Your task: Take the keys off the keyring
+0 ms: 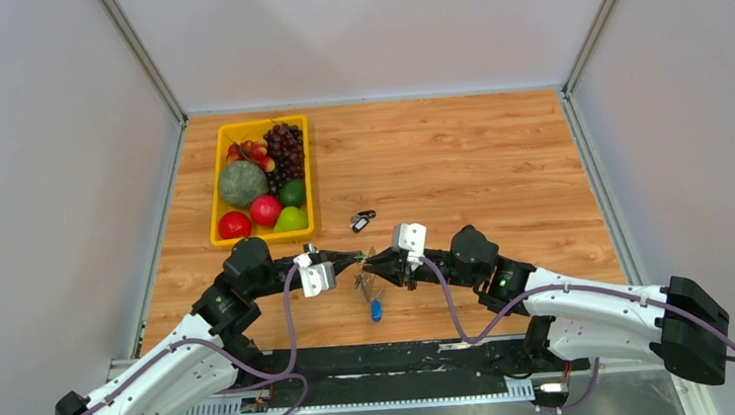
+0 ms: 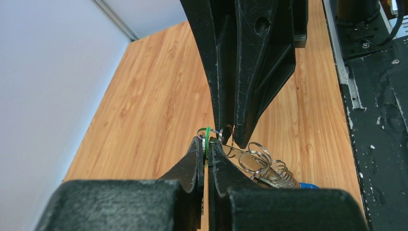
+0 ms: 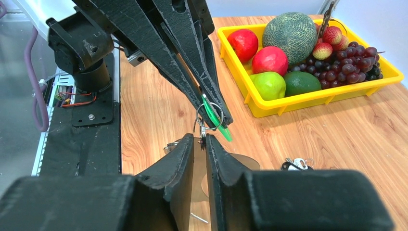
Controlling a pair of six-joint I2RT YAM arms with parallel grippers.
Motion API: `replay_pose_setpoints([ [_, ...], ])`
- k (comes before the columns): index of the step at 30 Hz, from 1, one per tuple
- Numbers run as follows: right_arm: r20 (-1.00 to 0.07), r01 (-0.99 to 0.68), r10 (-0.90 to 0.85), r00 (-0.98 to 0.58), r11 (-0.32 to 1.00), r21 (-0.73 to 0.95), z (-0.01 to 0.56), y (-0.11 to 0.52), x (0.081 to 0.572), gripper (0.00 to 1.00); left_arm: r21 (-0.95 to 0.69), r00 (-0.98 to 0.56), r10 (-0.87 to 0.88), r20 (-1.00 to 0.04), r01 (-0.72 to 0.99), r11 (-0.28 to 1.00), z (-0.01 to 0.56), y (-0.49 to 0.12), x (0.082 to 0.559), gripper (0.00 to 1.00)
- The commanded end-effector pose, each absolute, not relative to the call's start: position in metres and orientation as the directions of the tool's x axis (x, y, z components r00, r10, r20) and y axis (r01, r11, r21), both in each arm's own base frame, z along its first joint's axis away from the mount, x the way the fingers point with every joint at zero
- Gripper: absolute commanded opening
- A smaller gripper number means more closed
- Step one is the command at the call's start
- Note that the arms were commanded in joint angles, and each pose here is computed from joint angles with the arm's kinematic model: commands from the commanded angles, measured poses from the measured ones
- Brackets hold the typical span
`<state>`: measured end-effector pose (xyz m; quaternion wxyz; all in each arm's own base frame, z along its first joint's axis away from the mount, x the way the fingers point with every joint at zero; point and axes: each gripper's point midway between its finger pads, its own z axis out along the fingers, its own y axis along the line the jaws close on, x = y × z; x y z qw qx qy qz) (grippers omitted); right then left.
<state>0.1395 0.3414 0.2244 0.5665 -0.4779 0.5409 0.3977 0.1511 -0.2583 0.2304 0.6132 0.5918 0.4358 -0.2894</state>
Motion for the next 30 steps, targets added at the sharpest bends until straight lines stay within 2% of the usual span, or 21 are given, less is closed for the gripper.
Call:
replay_pose_setpoints([
  [1, -0.993, -0.966, 0.020, 0.119, 0.234, -0.111, 0.259, 0.347, 0.141, 0.20, 0.519, 0.508, 0.111, -0.854, 0.846, 0.122, 0.249, -0.261, 0.146, 0.00],
  [10, -0.991, -0.963, 0.031, 0.129, 0.244, -0.118, 0.265, 0.346, 0.142, 0.17, 0.524, 0.513, 0.114, -0.851, 0.843, 0.117, 0.248, -0.261, 0.146, 0.00],
  [11, -0.991, -0.962, 0.030, 0.128, 0.245, -0.117, 0.265, 0.345, 0.142, 0.15, 0.524, 0.512, 0.115, -0.851, 0.844, 0.117, 0.247, -0.261, 0.146, 0.00],
  [14, -0.991, -0.962, 0.032, 0.129, 0.246, -0.118, 0.265, 0.344, 0.142, 0.00, 0.524, 0.513, 0.114, -0.851, 0.843, 0.116, 0.248, -0.261, 0.146, 0.00],
  [19, -0.992, -0.959, 0.056, 0.113, 0.267, -0.094, 0.271, 0.341, 0.143, 0.00, 0.525, 0.513, 0.117, -0.850, 0.843, 0.119, 0.247, -0.261, 0.147, 0.00],
  [30, -0.963, -0.950, 0.260, 0.070, 0.311, 0.014, 0.313, 0.326, 0.141, 0.00, 0.524, 0.514, 0.113, -0.851, 0.844, 0.112, 0.247, -0.261, 0.145, 0.00],
])
